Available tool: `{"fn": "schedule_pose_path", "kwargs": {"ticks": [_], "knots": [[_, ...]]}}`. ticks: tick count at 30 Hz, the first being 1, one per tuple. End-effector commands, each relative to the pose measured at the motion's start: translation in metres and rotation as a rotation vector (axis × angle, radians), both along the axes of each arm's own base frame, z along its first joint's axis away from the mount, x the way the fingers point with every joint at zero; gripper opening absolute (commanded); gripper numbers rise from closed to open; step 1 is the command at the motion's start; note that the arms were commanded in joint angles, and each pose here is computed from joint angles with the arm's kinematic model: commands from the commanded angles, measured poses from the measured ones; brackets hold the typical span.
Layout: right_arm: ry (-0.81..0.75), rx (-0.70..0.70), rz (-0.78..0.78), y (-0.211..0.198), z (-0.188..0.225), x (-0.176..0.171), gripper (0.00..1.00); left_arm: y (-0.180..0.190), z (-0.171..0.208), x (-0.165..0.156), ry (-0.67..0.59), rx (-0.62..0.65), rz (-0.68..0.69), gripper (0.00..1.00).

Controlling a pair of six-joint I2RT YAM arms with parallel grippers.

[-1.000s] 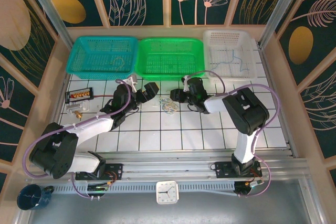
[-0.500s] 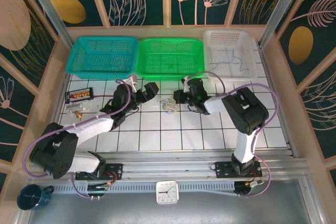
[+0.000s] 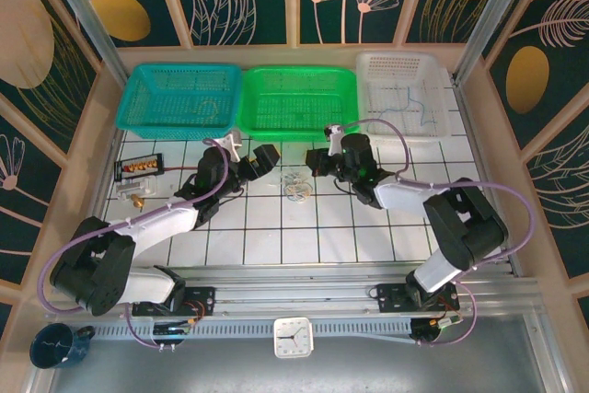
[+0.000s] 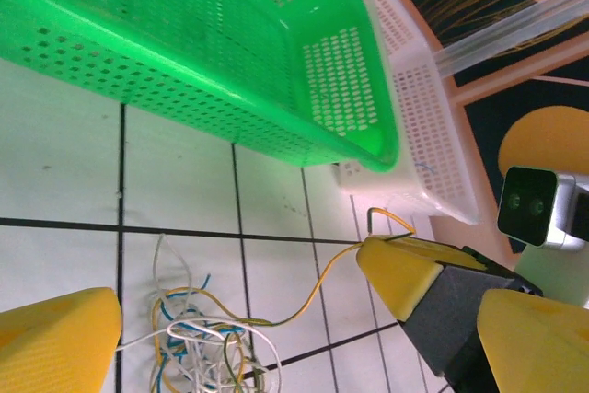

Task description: Untangle the cables

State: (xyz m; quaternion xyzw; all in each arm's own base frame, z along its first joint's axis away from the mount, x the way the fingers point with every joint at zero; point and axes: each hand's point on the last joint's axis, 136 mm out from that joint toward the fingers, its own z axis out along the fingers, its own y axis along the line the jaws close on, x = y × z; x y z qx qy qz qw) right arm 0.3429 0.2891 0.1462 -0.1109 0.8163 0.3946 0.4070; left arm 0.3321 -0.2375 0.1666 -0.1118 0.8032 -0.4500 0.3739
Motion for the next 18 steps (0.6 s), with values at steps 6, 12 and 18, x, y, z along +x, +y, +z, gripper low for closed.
{"fn": "schedule_pose_path", "kwargs": {"ticks": [6, 12, 18], "knots": [[-0.093, 0.024, 0.082, 0.016, 0.04, -0.022, 0.0, -0.027, 0.057, 0.001, -0.09, -0.203, -0.108, 0.9], [-0.103, 0.028, 0.094, 0.02, 0.047, -0.025, 0.0, -0.032, 0.072, 0.003, -0.107, -0.267, -0.125, 0.77], [-0.112, 0.031, 0.099, 0.024, 0.051, -0.026, 0.0, -0.035, 0.07, 0.001, -0.092, -0.292, -0.138, 0.69]]}}
